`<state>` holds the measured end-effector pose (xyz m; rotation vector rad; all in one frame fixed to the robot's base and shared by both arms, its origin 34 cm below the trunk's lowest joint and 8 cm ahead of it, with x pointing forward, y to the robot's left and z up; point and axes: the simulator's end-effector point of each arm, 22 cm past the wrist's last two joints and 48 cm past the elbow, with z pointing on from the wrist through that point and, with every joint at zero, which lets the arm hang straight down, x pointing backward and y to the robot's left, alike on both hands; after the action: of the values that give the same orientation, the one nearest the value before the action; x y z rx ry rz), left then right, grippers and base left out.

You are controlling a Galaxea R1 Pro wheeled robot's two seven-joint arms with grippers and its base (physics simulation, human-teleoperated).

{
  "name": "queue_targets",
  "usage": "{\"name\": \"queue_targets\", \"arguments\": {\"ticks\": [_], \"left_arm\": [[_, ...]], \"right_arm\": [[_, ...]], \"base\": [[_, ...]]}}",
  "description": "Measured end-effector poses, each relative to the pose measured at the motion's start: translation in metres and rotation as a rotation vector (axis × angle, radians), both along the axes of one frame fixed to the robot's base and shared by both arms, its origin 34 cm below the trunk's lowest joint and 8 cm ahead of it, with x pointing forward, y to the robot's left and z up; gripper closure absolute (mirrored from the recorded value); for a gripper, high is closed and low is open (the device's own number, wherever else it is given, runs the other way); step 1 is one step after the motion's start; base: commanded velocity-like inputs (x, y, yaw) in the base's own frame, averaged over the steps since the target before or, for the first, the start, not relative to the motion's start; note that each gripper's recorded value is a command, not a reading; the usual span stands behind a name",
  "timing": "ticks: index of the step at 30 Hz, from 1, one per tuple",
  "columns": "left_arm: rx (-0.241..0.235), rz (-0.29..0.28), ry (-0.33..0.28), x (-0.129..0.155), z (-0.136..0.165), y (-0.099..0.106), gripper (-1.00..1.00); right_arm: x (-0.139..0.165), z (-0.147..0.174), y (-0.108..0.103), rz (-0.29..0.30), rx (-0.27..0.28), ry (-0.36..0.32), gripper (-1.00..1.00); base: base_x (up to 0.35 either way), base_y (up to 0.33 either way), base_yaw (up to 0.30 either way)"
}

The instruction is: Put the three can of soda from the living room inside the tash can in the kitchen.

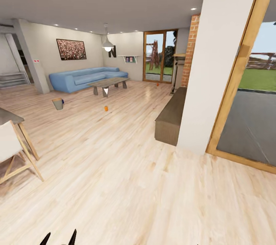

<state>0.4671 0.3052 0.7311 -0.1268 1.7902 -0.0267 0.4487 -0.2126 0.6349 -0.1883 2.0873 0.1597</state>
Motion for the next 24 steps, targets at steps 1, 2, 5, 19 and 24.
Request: {"name": "queue_targets", "arguments": {"ticks": [1,2,5,19,24], "left_arm": [[0.0,0.0,0.0,0.0,0.0,0.0,-1.0],[0.0,0.0,0.0,0.0,0.0,0.0,-1.0],[0.0,0.0,0.0,0.0,0.0,0.0,-1.0],[0.0,0.0,0.0,0.0001,0.0002,0.0,-1.0],[0.0,0.0,-0.001,0.0002,0.0004,-0.0001,-1.0]], "right_arm": [[0.0,0.0,0.0001,0.0,0.0,0.0,-1.0],[0.0,0.0,0.0001,0.0,0.0,0.0,-1.0],[0.0,0.0,0.0002,0.0,0.0,0.0,-1.0],[-0.001,-0.0013,0.0001,0.0,0.0,0.003,-1.0],[-0.0016,-0.002,0.0,0.0,0.0,0.005,-1.0]], "base": [[0.326,0.0,0.245],[0.326,0.0,0.245],[0.327,0.0,0.245],[0.327,0.0,0.249],[0.327,0.0,0.252]]}}
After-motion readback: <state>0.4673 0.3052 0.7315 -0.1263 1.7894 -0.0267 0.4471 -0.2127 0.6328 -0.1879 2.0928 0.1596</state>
